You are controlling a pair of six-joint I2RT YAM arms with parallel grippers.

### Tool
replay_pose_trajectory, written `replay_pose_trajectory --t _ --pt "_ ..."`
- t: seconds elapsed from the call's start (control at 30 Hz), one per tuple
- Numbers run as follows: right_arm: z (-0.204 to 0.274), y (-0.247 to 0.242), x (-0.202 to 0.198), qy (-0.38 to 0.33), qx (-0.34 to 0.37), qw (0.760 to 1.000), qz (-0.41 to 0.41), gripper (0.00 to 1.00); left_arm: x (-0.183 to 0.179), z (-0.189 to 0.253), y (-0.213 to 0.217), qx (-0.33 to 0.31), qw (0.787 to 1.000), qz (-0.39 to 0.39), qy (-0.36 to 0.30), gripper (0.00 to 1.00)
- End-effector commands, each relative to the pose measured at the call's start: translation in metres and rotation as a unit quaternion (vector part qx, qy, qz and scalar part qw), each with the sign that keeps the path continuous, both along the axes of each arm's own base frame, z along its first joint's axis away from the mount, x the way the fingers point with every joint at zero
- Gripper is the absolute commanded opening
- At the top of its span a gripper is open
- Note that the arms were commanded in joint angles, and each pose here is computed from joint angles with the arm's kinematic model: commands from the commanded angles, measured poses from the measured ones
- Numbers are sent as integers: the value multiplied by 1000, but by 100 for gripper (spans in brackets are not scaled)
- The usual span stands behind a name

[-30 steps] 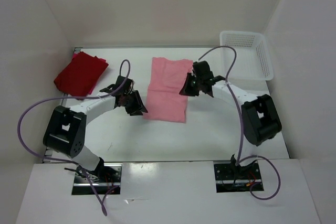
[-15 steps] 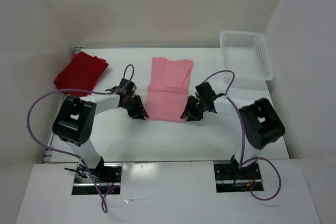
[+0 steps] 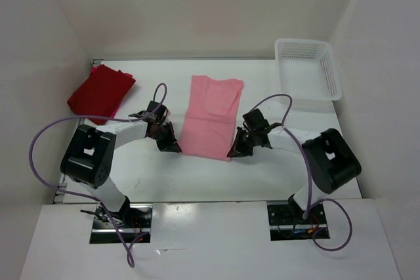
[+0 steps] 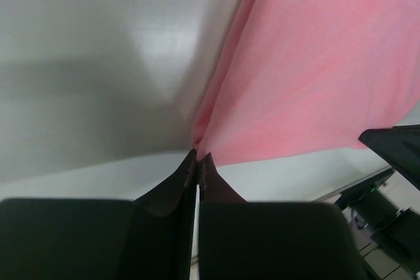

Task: Fold and stack the t-shirts
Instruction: Grab one side of the 2/3 rectangular tshirt with both arms, then fold the long partially folded tshirt into a neat square

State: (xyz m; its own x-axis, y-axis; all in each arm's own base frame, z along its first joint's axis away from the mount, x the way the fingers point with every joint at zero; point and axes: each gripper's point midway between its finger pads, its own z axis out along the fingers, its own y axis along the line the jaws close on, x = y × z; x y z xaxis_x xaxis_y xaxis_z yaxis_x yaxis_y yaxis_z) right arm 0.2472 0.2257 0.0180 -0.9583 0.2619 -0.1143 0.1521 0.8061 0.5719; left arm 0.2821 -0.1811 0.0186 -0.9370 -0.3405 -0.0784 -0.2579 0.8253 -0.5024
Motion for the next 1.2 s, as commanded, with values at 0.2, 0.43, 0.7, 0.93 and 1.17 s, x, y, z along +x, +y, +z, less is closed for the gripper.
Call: replay_pose_trajectory --t 0.2,0.43,0.7,0.93,1.17 --pt "42 13 -127 70 32 995 68 0 -112 56 26 14 995 -71 62 0" --pt "111 -8 -43 -35 71 997 12 0 -28 139 15 11 997 -50 -58 0" --pt "111 -46 97 -115 47 991 -44 0 160 129 -40 -4 987 -41 -156 0" --pt "65 -65 160 -99 -5 992 -80 0 236 100 -58 -13 986 -14 -166 4" --pt "92 -66 186 -138 -5 985 -104 26 248 110 -52 -17 981 21 -192 36"
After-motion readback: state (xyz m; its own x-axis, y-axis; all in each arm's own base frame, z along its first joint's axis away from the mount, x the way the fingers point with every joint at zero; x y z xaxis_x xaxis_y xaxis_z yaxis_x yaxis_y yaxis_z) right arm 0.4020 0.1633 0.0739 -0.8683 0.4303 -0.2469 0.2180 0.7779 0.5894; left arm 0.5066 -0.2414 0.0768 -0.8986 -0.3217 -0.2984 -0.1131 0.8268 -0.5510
